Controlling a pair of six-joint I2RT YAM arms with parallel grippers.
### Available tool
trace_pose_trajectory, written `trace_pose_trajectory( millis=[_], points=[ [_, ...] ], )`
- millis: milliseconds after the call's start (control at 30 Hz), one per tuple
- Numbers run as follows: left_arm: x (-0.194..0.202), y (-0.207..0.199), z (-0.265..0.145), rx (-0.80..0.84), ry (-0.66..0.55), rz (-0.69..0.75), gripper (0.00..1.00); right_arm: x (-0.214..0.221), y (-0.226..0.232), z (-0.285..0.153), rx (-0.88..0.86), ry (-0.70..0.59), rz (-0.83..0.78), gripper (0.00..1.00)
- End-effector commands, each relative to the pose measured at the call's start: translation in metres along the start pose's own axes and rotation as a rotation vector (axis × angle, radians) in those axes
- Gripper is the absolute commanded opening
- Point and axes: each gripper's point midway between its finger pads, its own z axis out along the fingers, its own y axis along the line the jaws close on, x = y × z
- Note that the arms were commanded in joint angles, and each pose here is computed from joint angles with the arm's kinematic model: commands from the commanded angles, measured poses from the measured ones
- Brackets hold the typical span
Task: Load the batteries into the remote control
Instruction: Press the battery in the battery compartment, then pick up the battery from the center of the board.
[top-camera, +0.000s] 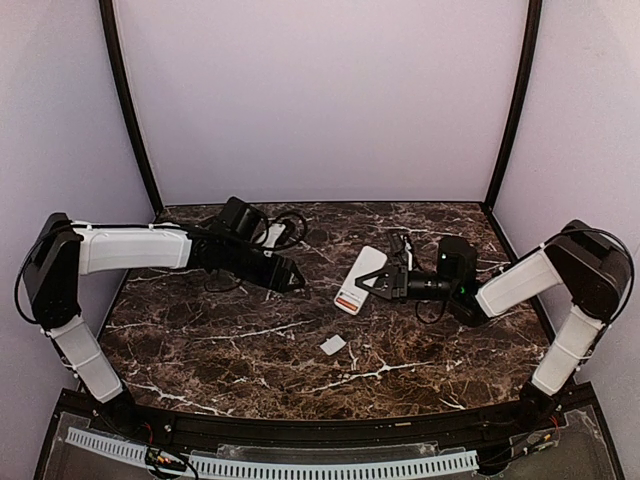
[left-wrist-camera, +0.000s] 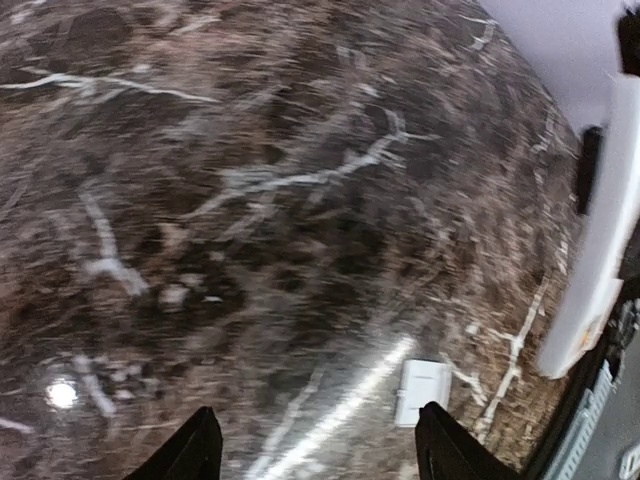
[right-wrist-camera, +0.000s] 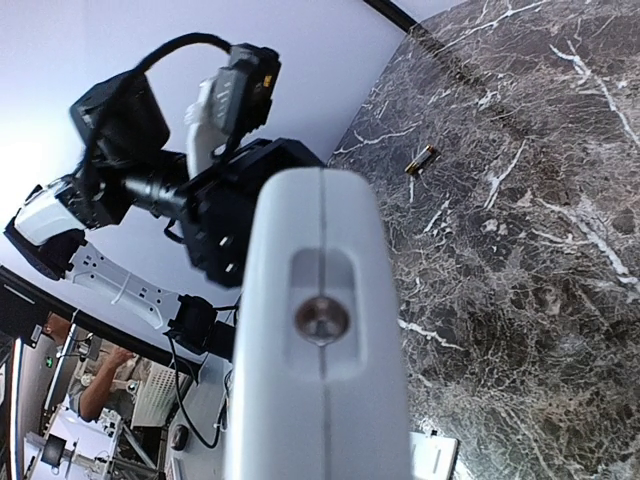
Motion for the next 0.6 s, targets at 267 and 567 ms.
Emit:
trace_pose_trajectory(
  millis=[267, 567],
  points=[
    [-0.002, 0.176, -0.056, -0.537, 0.158, -0.089, 0.59, -0.005, -0.004, -0.019, 0.024, 0.011, -0.027, 0.00],
    [-0.001, 0.202, -0.034, -0.536, 0.290, -0.076, 0.44, 0.001, -0.010, -0.019, 0.022, 0.054, -0.007, 0.00]
  ],
)
